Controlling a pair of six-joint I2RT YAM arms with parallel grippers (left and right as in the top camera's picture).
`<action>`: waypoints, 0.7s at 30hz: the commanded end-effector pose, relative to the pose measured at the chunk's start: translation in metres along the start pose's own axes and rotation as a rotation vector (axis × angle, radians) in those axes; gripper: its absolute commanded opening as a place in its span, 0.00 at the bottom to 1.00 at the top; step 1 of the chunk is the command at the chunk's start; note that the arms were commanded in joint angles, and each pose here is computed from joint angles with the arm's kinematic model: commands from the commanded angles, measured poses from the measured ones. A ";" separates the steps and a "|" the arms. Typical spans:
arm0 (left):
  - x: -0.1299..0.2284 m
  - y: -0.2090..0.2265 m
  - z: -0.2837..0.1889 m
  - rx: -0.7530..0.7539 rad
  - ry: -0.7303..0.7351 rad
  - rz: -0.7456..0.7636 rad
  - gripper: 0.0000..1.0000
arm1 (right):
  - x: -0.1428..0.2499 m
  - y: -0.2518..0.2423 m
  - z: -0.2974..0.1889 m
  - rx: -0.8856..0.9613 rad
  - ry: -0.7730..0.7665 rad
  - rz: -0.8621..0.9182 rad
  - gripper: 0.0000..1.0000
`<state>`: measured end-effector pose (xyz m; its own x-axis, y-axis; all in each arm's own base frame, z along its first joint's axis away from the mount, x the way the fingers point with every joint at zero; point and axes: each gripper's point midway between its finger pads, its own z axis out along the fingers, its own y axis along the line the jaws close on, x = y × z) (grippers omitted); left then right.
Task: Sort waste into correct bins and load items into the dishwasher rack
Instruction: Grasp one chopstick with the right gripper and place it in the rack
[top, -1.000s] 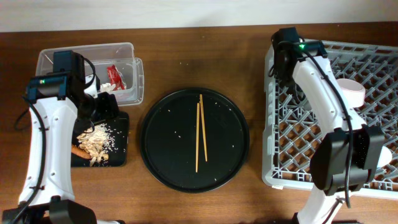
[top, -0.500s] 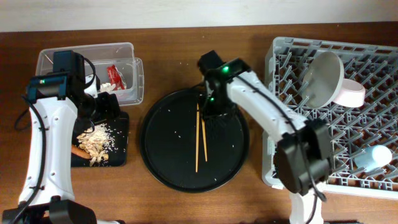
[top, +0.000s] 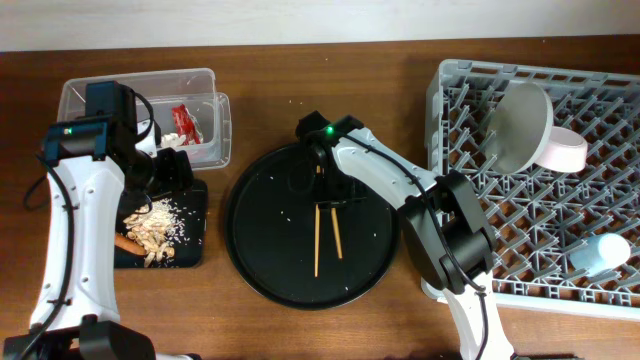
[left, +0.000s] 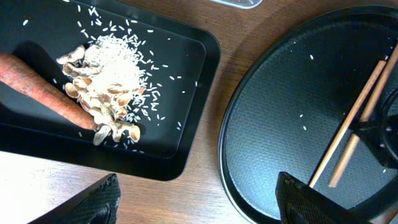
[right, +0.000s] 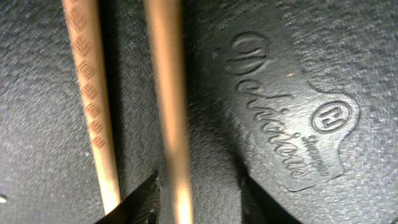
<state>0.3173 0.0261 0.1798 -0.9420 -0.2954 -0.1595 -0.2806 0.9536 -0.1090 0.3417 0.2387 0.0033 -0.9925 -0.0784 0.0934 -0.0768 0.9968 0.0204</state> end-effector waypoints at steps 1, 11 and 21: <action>-0.001 0.001 -0.004 0.002 -0.010 0.002 0.80 | 0.007 -0.006 0.015 0.043 0.028 0.033 0.29; -0.001 0.001 -0.004 0.001 -0.011 0.002 0.80 | 0.009 -0.012 -0.047 0.026 -0.056 0.000 0.04; -0.001 0.001 -0.004 0.002 -0.010 0.002 0.80 | 0.028 -0.199 -0.164 0.094 -0.146 0.274 0.04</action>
<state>0.3163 0.0261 0.1797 -0.9426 -0.2954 -0.1559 -0.2810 0.9536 -0.1080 0.3438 0.0613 0.1584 -0.9843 0.1705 -0.0459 0.1729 0.9833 -0.0565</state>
